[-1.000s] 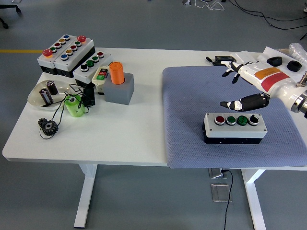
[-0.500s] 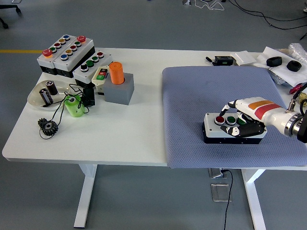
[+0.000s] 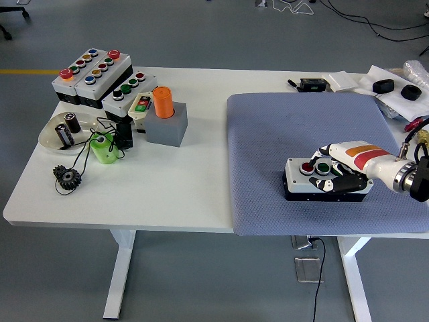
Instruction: Pick up the button,place it on the desk,press the button,press the button
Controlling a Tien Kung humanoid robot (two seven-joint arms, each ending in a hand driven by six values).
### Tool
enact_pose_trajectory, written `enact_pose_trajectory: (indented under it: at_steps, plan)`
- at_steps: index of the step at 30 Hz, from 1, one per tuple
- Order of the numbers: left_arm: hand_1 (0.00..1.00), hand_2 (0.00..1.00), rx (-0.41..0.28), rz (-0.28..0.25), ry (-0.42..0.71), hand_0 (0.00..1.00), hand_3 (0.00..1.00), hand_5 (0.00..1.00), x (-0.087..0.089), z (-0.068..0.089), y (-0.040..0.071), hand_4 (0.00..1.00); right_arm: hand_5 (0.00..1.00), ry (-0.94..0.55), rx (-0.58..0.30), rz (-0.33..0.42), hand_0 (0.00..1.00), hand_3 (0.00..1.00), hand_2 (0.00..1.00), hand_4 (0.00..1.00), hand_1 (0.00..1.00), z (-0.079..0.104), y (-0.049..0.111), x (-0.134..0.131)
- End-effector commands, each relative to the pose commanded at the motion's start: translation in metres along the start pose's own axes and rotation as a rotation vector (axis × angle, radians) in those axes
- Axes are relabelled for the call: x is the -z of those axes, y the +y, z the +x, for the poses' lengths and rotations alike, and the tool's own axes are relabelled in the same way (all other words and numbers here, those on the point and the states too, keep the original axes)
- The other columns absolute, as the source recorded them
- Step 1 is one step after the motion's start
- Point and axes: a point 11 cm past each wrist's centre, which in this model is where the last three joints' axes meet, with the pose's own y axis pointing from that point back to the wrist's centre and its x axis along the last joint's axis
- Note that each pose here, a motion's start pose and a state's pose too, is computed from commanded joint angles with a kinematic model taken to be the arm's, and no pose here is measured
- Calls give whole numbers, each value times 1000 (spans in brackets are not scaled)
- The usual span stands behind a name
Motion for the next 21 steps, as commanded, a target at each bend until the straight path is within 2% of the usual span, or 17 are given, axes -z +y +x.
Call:
enact_pose_trajectory:
  at_steps: [21]
  plan:
    - [805,818,-6,9,-5,718,689,998,4,1,0,478,592,48,49,-11,114,723,66,650,2,-16,-8,2]
